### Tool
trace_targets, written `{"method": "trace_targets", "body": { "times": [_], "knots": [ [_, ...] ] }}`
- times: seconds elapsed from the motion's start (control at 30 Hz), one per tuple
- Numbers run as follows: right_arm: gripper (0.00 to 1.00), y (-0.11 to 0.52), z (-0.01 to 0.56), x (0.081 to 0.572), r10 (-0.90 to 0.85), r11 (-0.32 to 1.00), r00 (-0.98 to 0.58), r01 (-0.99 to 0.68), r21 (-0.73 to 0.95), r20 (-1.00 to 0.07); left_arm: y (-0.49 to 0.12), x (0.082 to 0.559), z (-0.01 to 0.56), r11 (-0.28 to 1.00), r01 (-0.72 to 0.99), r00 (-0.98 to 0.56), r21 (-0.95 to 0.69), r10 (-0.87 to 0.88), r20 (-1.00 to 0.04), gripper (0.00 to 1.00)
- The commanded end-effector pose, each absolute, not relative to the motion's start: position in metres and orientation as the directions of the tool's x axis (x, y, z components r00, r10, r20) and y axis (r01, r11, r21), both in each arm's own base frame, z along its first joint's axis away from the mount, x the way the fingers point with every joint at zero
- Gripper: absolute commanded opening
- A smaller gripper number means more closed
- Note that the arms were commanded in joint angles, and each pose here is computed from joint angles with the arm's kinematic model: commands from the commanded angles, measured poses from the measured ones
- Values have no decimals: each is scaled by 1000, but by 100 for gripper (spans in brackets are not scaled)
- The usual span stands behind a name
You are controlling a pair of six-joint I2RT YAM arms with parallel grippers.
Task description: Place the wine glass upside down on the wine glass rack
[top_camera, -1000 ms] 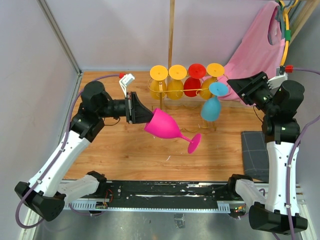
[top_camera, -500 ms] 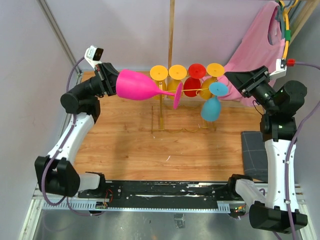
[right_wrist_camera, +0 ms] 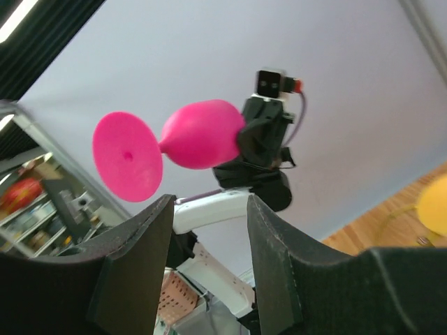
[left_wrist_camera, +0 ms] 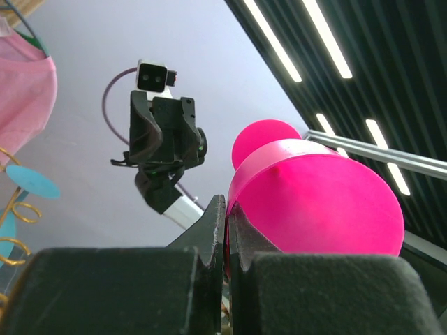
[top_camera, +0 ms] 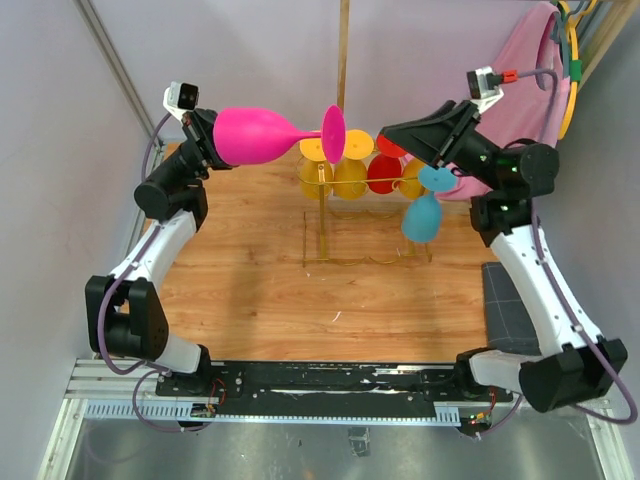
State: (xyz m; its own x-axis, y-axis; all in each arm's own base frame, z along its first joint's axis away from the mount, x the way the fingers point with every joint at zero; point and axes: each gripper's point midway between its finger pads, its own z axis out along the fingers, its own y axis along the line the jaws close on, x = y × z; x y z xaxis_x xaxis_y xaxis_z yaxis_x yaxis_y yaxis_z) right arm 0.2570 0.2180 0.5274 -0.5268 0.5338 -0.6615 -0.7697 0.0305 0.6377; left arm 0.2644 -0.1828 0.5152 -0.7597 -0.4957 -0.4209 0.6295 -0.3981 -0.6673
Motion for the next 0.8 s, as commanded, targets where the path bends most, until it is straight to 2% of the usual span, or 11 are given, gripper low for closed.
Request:
{"method": "trace_targets", "body": {
  "times": [0.0, 0.13, 0.33, 0.77],
  "knots": [
    [48, 237, 580, 197, 511, -256, -489, -872, 418, -707, -163, 211, 547, -571, 620, -784, -537, -439, -439, 0],
    [47, 251, 594, 187, 501, -424, -557, -825, 373, -662, -159, 209, 556, -602, 604, -797, -523, -441, -413, 0],
    [45, 274, 607, 184, 465, -568, -633, -750, 339, -619, -155, 202, 561, -628, 597, -802, -498, -450, -393, 0],
    [38, 308, 618, 190, 407, -685, -722, -646, 336, -559, -153, 191, 566, -641, 597, -801, -482, -452, -392, 0]
  ]
}}
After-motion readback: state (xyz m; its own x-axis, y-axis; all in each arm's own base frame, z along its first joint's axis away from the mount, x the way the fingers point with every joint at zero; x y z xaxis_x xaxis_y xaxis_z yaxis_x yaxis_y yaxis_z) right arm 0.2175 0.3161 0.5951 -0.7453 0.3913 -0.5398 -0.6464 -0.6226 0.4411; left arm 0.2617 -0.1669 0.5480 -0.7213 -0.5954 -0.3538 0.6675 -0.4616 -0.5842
